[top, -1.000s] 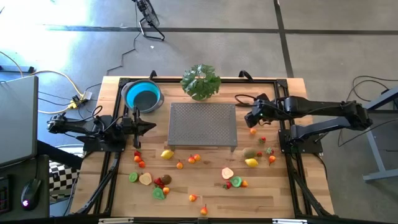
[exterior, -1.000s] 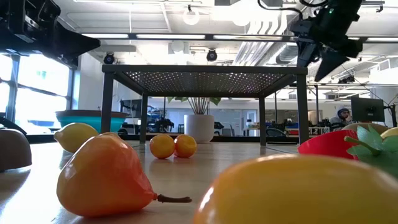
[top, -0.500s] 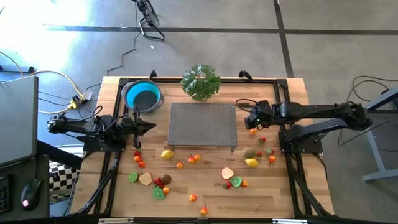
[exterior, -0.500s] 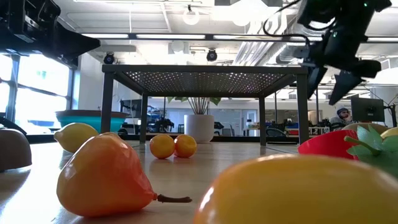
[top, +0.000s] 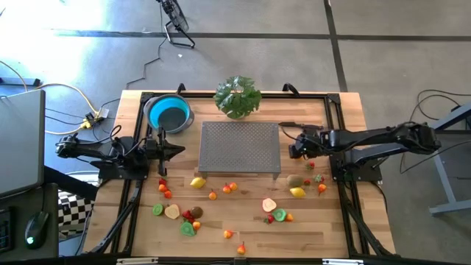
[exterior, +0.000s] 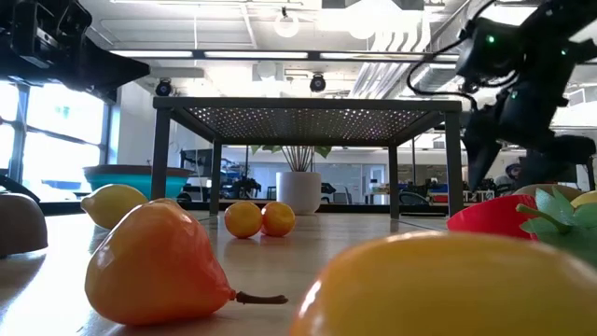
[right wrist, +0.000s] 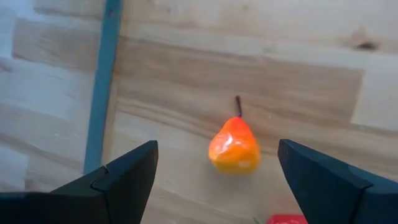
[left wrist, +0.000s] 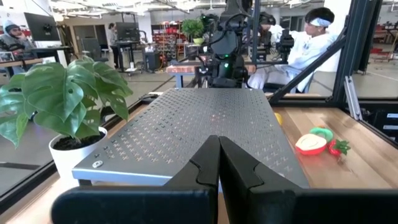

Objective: Pick & Place Fruit
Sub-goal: Put the pear into the blue strainer bowl on the shelf

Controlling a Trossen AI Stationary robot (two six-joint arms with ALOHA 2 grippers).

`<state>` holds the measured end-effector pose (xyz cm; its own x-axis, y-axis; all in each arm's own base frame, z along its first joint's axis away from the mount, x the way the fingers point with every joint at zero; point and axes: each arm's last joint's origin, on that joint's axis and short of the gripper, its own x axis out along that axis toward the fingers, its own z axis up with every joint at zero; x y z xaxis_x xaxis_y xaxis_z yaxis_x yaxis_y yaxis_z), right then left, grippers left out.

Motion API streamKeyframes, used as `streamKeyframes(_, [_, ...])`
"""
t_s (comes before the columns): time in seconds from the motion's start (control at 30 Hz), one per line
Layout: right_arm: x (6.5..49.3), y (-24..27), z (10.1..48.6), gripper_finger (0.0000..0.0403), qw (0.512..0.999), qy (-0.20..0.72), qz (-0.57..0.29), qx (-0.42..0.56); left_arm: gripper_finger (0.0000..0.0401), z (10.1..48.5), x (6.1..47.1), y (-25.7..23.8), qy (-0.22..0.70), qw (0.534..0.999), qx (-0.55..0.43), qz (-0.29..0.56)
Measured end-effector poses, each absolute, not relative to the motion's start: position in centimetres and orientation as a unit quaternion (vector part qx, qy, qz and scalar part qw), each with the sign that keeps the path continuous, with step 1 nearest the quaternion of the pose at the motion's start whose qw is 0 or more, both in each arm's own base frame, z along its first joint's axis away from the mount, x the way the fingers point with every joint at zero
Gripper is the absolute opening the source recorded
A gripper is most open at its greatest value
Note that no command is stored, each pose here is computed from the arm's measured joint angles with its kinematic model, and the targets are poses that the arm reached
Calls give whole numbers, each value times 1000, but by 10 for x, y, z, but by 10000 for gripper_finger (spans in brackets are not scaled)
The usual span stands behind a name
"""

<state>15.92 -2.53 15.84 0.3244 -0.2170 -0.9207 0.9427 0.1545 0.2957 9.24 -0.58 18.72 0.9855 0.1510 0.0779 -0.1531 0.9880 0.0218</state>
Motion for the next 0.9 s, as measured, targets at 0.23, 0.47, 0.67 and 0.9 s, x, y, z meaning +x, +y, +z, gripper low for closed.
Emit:
streamKeyframes(0.23, [157, -25, 151, 325, 653, 375, -439, 490, 1, 187, 92, -6, -38, 996, 14, 76])
streamKeyframes(0.47, [158, -25, 148, 325, 652, 375, -449, 482, 1, 187, 92, -6, -38, 996, 14, 76])
streamKeyframes(0.67, [164, -26, 133, 325, 631, 406, -469, 465, 1, 187, 92, -6, -36, 996, 14, 76])
streamKeyframes(0.9, [168, -27, 127, 325, 627, 413, -477, 457, 1, 187, 92, -6, -36, 996, 14, 76])
